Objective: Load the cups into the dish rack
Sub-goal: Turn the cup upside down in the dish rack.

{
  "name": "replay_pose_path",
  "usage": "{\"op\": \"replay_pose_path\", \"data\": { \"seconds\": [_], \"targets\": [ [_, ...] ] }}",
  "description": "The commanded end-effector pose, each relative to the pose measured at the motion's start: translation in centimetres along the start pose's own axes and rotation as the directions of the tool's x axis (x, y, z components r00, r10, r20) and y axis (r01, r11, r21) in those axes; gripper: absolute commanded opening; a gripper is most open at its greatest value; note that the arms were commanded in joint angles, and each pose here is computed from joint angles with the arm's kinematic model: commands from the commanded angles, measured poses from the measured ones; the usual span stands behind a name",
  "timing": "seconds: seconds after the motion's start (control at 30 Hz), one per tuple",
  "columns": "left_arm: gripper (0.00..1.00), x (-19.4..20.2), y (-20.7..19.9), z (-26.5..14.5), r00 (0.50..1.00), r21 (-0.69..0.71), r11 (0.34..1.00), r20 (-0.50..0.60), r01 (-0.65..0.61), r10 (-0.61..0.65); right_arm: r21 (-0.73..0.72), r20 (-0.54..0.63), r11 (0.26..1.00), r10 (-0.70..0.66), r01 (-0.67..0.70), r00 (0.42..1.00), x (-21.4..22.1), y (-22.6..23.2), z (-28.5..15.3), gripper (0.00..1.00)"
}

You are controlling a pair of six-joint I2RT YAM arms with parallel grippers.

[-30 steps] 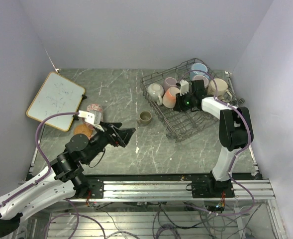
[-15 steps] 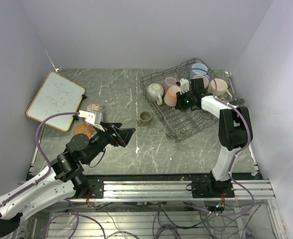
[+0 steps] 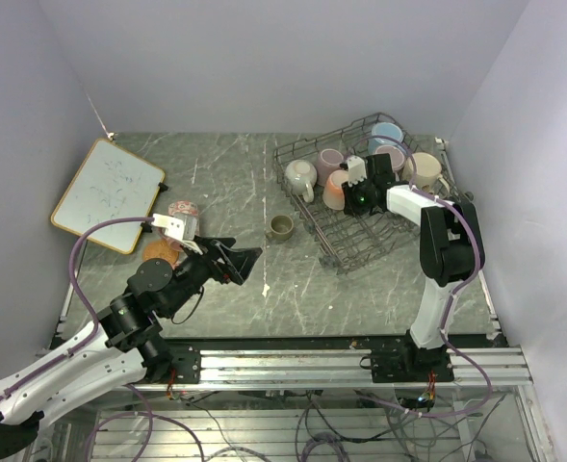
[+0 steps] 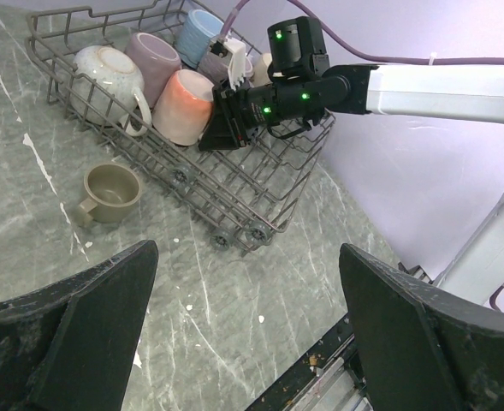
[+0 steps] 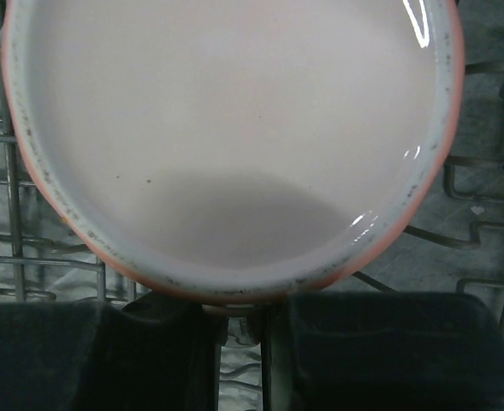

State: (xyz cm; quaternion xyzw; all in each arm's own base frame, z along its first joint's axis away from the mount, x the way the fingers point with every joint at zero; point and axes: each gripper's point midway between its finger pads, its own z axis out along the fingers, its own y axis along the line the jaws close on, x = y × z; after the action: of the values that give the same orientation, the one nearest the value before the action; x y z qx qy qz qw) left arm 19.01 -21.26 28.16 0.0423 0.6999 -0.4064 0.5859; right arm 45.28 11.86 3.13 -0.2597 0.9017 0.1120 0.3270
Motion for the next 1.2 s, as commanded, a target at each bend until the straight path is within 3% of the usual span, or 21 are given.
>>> {"op": "replay_pose_path", "data": {
  "seconds": [0.0,0.47,0.9,1.17],
  "targets": [
    [0.97,-1.0,0.0,0.0,1.0,-0.009,1.0,0.029,-0.009,0.01,0.083,0.115,0.995,-0.061,0.052,0.991,-4.4,-2.2,-0.8,0.0],
    [0.97,-1.1,-0.1,0.0,1.0,-0.011,1.0,0.029,-0.01,0.01,0.129,0.073,0.987,-0.101,0.091,0.992,-3.6,-4.0,0.1,0.03],
    [0.97,-1.2,-0.2,0.1,1.0,-0.007,1.0,0.025,-0.009,0.009,0.11,0.078,0.991,-0.091,0.082,0.993,-3.4,-4.1,-0.1,0.23],
    [0.97,-1.1,-0.3,0.1,1.0,-0.004,1.0,0.024,-0.005,0.006,0.111,0.101,0.992,-0.079,0.067,0.992,-3.7,-4.6,-0.9,0.41]
  ]
}}
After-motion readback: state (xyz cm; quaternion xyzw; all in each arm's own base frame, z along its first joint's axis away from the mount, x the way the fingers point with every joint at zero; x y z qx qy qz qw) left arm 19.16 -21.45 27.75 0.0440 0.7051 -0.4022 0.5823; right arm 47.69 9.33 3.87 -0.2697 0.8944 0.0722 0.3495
